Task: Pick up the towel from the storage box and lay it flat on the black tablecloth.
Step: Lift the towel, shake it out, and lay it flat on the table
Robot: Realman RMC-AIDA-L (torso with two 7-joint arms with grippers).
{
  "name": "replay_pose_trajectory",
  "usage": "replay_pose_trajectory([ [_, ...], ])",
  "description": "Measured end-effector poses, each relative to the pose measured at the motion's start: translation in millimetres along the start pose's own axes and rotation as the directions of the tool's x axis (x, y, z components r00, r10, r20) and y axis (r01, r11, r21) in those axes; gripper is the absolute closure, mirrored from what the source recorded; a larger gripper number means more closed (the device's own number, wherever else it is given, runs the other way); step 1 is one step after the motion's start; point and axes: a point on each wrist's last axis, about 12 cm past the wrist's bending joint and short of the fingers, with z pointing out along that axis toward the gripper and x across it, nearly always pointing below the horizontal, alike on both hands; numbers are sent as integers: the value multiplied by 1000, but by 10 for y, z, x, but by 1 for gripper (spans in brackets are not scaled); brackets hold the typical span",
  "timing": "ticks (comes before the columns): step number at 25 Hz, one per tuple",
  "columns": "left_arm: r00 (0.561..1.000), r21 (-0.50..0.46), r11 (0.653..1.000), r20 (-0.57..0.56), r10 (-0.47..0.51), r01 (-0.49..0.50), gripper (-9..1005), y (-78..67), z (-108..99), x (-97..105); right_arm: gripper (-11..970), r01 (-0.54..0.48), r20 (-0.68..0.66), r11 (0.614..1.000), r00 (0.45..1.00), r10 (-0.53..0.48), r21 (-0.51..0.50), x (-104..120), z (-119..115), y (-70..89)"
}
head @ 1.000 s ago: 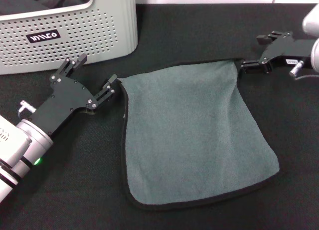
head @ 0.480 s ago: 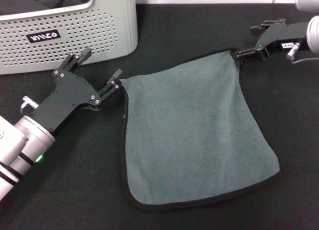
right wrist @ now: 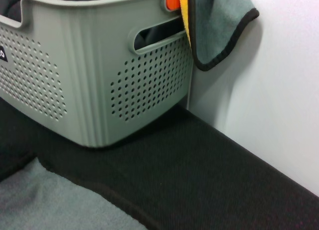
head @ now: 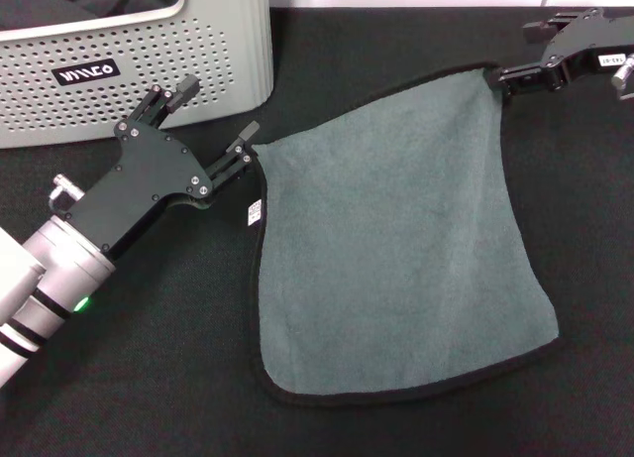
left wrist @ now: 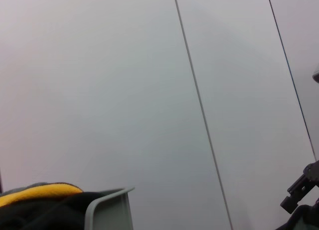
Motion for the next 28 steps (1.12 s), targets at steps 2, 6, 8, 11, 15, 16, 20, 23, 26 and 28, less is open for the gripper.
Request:
replay_pose_trajectory([
  [2, 1000, 2, 1000, 3, 2, -2, 193, 3, 7, -6, 97, -4, 5, 1000, 1000, 4, 0, 1, -19, -12],
  [6, 1000, 4, 1000, 3, 0, 0, 193, -12, -6, -2, 100, 3, 2, 1000, 1000, -3, -1, 32, -23, -1],
  [8, 1000, 4, 1000, 1, -2, 2, 193, -21, -13, 1, 102, 15, 3, 1000, 1000, -15, 4, 48, -33, 16],
  [11, 1000, 4, 1000, 0, -6, 6, 194, -27, -19, 3, 105, 39, 2, 999, 999, -39, 24, 79, -67, 41],
  [15, 1000, 16, 1000, -3, -23, 23, 194, -40, -22, 7, 108, 70, -7, 997, 998, -69, 41, 108, -78, 113],
  [16, 1000, 18, 1000, -4, -25, 25, 194, -42, -24, 8, 109, 78, -10, 996, 997, -77, 47, 119, -87, 128],
  [20, 1000, 19, 999, -6, -28, 28, 194, -51, -27, 13, 187, 91, -13, 994, 996, -91, 57, 143, -99, 174],
  [23, 999, 17, 999, -11, -31, 31, 196, -57, -42, 21, 301, 93, -10, 994, 996, -92, 62, 152, -113, 185],
  [26, 999, 15, 999, -18, -32, 32, 199, -58, -47, 29, 426, 100, -7, 992, 995, -100, 70, 168, -141, 195],
  [28, 999, 15, 999, -20, -32, 32, 200, -57, -47, 32, 510, 112, -2, 991, 994, -112, 76, 161, -170, 209],
])
